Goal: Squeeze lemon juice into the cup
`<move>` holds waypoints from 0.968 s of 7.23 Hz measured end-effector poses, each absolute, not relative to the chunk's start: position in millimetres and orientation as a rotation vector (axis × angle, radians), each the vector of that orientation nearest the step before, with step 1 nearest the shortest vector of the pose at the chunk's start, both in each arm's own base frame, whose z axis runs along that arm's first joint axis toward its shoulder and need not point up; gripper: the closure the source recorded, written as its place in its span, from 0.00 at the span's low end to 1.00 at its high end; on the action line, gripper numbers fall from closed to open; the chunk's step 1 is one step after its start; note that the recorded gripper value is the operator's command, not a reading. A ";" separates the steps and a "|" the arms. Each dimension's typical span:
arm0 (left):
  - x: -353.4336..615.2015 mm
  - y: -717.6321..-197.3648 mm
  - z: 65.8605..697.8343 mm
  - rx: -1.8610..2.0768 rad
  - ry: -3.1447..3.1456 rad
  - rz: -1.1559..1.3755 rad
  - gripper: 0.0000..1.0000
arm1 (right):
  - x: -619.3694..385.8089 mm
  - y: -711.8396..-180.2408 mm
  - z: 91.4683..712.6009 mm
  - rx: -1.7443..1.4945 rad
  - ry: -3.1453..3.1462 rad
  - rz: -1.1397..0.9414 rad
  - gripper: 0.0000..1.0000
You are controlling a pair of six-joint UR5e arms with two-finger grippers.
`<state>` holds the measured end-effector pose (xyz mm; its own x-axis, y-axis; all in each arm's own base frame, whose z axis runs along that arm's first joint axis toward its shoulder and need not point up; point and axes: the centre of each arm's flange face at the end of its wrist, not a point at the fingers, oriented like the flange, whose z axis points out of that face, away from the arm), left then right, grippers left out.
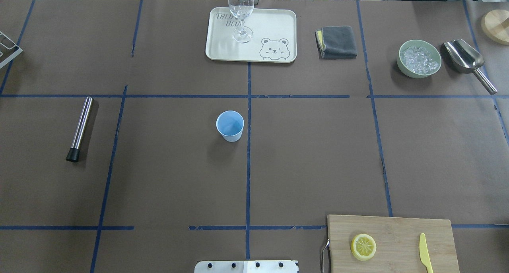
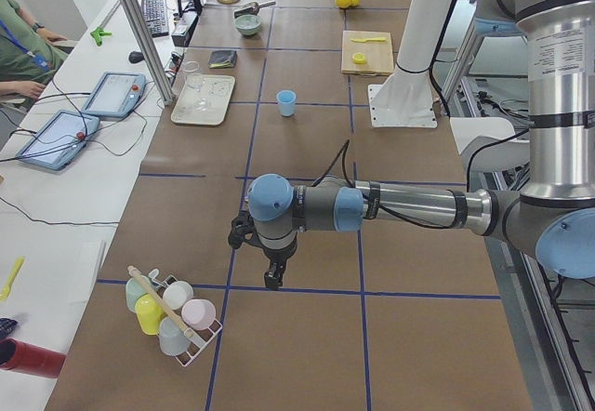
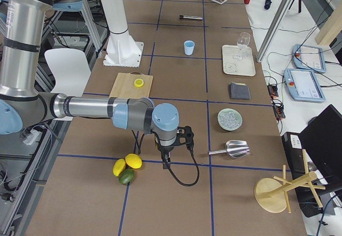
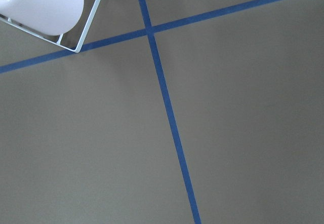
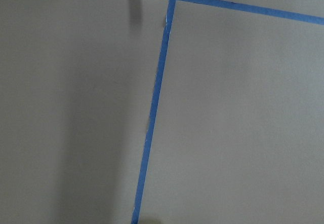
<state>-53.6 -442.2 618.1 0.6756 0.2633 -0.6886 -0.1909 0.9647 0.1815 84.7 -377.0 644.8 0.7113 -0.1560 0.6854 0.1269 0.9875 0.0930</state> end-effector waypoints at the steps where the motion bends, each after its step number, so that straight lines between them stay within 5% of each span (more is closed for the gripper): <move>1: -54.2 -444.1 614.6 0.106 0.787 0.259 0.00 | 84.7 -377.8 643.5 0.043 -0.764 -0.158 0.00; 7: -55.1 -443.2 614.5 0.106 0.787 0.258 0.00 | 83.4 -382.9 606.2 0.115 -0.768 -0.186 0.00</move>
